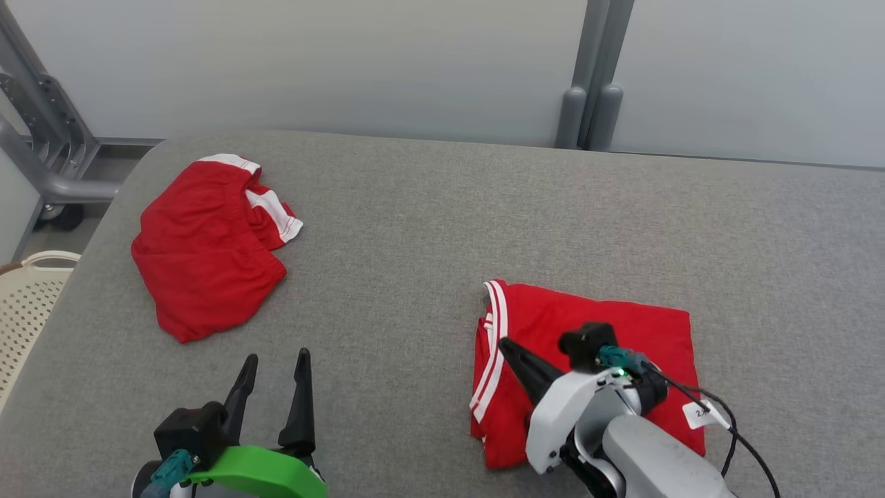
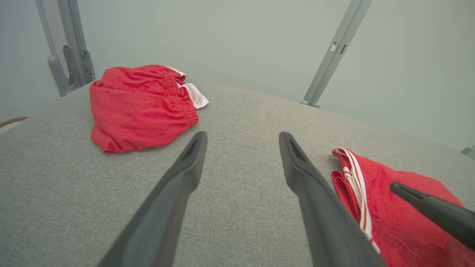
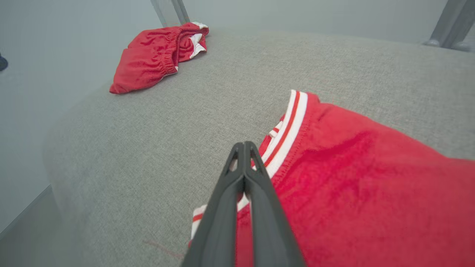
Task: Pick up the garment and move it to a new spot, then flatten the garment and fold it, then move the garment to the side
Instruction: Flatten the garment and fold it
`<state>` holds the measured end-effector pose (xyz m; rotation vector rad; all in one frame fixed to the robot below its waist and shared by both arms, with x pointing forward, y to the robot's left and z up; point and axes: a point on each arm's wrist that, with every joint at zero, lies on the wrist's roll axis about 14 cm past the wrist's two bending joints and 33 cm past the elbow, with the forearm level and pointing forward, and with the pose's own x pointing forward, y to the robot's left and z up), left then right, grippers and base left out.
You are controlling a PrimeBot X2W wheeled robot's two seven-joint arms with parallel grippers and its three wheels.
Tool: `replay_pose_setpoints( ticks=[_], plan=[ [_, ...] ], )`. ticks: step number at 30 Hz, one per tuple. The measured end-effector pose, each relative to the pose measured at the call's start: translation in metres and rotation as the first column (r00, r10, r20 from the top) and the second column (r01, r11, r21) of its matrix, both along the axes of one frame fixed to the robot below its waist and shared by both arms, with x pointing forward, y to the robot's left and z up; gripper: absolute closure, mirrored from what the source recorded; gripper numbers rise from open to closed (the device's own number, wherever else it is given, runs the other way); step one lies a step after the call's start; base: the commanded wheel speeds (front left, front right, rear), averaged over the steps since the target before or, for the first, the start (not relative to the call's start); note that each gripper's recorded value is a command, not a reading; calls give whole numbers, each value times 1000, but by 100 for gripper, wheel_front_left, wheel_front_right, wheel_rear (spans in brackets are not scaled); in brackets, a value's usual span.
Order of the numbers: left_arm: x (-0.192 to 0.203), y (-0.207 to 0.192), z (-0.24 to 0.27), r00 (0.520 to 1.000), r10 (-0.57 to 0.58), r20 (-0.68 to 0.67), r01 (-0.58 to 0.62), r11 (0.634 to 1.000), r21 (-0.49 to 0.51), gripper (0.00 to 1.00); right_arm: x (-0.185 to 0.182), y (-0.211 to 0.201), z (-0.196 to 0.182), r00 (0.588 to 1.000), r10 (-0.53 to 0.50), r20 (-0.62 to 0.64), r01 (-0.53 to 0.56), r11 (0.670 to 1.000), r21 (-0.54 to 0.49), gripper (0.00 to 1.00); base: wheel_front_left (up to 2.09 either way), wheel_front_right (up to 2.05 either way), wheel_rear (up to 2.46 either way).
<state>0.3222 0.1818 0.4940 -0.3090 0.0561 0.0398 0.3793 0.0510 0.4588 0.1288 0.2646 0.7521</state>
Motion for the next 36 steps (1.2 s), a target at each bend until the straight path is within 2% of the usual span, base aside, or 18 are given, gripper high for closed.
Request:
replay_pose_setpoints(
  ticks=[4, 5, 7, 9, 11, 12, 17, 24, 28, 36],
  plan=[
    [3, -5, 3, 1000, -18, 11, 18, 1000, 0, 0, 23, -22, 28, 993, -87, 83, 83, 995, 55, 100, 0, 0, 0],
    [4, -7, 3, 1000, -24, 13, 24, 1000, 0, 0, 28, -31, 33, 989, -114, 100, 108, 992, 60, 92, 0, 0, 0],
    [6, -11, 4, 999, -36, 17, 36, 999, 0, 0, 40, -52, 43, 976, -175, 133, 167, 984, 69, 74, 0, 0, 0],
    [7, -15, 5, 999, -49, 19, 49, 999, 0, 0, 48, -73, 52, 959, -229, 164, 220, 973, 74, 51, 0, 0, 0],
    [8, -19, 5, 998, -62, 19, 62, 998, -1, 0, 53, -94, 57, 941, -283, 183, 274, 959, 77, 9, 0, 0, 0],
    [8, -21, 4, 997, -68, 18, 69, 998, -1, 0, 54, -104, 58, 933, -306, 190, 297, 952, 73, 0, 0, 0, 0],
    [13, -31, 5, 995, -100, 20, 100, 995, -2, 0, 52, -151, 60, 885, -421, 199, 415, 907, 72, 0, 0, 0, 0],
    [19, -44, 4, 990, -140, 16, 140, 990, -1, 0, 40, -192, 66, 824, -532, 195, 527, 846, 84, 0, 0, 0, 0],
    [21, -49, 2, 988, -157, 11, 157, 988, -1, 0, 34, -206, 64, 810, -558, 181, 559, 828, 52, 0, 0, 0, 0],
    [20, -51, -1, 987, -159, 2, 159, 987, -6, 0, 28, -225, 45, 823, -559, 104, 566, 821, -71, 0, 0, 0, 0]
  ],
)
